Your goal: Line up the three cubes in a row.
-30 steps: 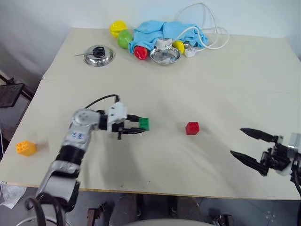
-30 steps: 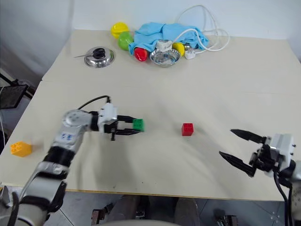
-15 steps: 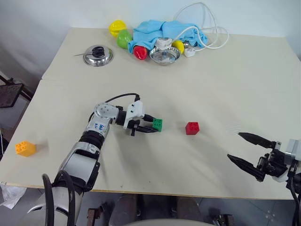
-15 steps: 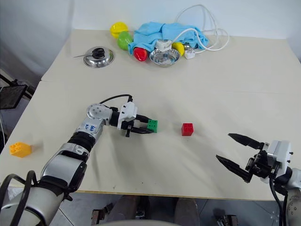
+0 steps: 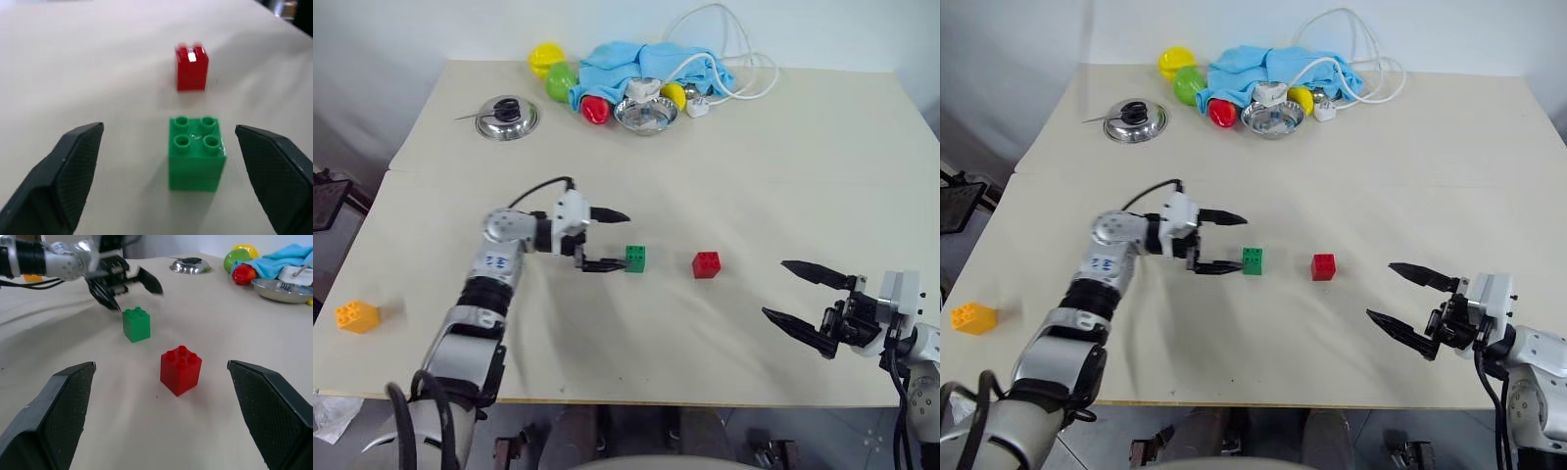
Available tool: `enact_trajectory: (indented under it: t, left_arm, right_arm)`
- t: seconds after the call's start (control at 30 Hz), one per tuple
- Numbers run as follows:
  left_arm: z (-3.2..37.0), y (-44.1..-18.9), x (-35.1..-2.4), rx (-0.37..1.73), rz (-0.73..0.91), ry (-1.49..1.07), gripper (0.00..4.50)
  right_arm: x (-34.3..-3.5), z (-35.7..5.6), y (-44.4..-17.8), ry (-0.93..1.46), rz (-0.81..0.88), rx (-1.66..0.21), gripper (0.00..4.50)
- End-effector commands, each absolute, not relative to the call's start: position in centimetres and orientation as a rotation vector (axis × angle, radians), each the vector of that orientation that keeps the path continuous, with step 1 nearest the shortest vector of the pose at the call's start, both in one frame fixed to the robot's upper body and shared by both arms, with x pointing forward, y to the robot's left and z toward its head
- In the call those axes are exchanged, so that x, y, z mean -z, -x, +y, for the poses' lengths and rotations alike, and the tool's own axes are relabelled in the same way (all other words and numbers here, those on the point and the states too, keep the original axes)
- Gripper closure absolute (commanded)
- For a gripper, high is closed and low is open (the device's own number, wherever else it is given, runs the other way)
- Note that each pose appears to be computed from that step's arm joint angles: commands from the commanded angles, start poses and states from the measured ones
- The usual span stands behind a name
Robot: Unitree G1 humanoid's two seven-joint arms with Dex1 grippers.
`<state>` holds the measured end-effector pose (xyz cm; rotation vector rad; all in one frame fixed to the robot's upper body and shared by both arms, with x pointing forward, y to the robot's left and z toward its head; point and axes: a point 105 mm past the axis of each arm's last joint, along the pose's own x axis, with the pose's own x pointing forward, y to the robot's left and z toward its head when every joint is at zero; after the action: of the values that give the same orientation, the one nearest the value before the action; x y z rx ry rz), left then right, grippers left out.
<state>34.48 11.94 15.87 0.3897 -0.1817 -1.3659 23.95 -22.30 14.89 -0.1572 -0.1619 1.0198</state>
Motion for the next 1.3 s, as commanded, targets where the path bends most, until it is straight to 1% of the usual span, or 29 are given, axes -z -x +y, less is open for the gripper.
enact_trajectory:
  t: [0.03, 0.13, 0.23, 0.27, 0.33, 0.37, 0.47, 0.63, 0.73, 0.83, 1.0, 1.1, 1.17, 1.2, 1.3]
  left_arm:
    - [15.5, -32.4, -19.0, 1.181, -0.300, -0.330, 0.03]
    - [19.2, -30.1, -19.5, 0.969, -0.304, -0.289, 0.03]
    - [23.3, -26.7, -18.9, 0.698, -0.303, -0.252, 0.03]
    - [25.0, -25.6, -18.6, 0.575, -0.303, -0.226, 0.03]
    - [26.6, -24.1, -18.3, 0.448, -0.305, -0.194, 0.03]
    - [27.4, -23.0, -17.7, 0.383, -0.297, -0.178, 0.03]
    - [30.6, -19.1, -14.5, 0.154, -0.217, -0.168, 0.03]
    - [33.8, -15.3, -11.9, -0.081, -0.172, -0.132, 0.03]
    - [35.8, -13.0, -11.2, -0.244, -0.182, -0.091, 0.03]
    - [36.9, -11.2, -10.1, -0.367, -0.178, -0.056, 0.03]
    - [38.2, -9.1, -9.7, -0.520, -0.186, -0.028, 0.03]
    - [38.3, -8.4, -9.5, -0.537, -0.168, -0.012, 0.03]
    - [37.5, -8.5, -9.1, -0.494, -0.141, -0.003, 0.03]
    - [36.8, -8.9, -9.1, -0.451, -0.112, -0.033, 0.03]
    - [36.4, -9.9, -9.9, -0.445, -0.132, -0.047, 0.03]
  right_arm:
    - [-15.4, -21.7, -24.7, 0.143, -0.184, -1.047, 0.00]
    - [-15.9, -20.8, -25.4, 0.115, -0.204, -1.087, 0.00]
    - [-16.8, -19.2, -25.8, 0.126, -0.262, -1.157, 0.00]
    - [-17.0, -18.7, -25.9, 0.129, -0.277, -1.185, 0.00]
    - [-17.2, -18.2, -26.0, 0.132, -0.289, -1.218, 0.00]
    - [-17.3, -17.8, -26.0, 0.137, -0.291, -1.247, 0.00]
    - [-17.3, -16.7, -26.0, 0.154, -0.288, -1.333, 0.00]
    - [-17.3, -15.8, -26.1, 0.183, -0.282, -1.400, 0.00]
    - [-17.5, -15.2, -26.3, 0.192, -0.302, -1.406, 0.00]
    - [-17.6, -14.6, -26.3, 0.203, -0.320, -1.415, 0.00]
    - [-17.5, -14.1, -26.3, 0.214, -0.333, -1.444, 0.00]
    - [-17.5, -14.0, -26.4, 0.219, -0.343, -1.443, 0.00]
    - [-17.5, -14.1, -26.3, 0.219, -0.342, -1.443, 0.00]
    - [-17.5, -14.1, -26.3, 0.220, -0.341, -1.444, 0.00]
    - [-17.6, -14.0, -26.4, 0.223, -0.339, -1.453, 0.00]
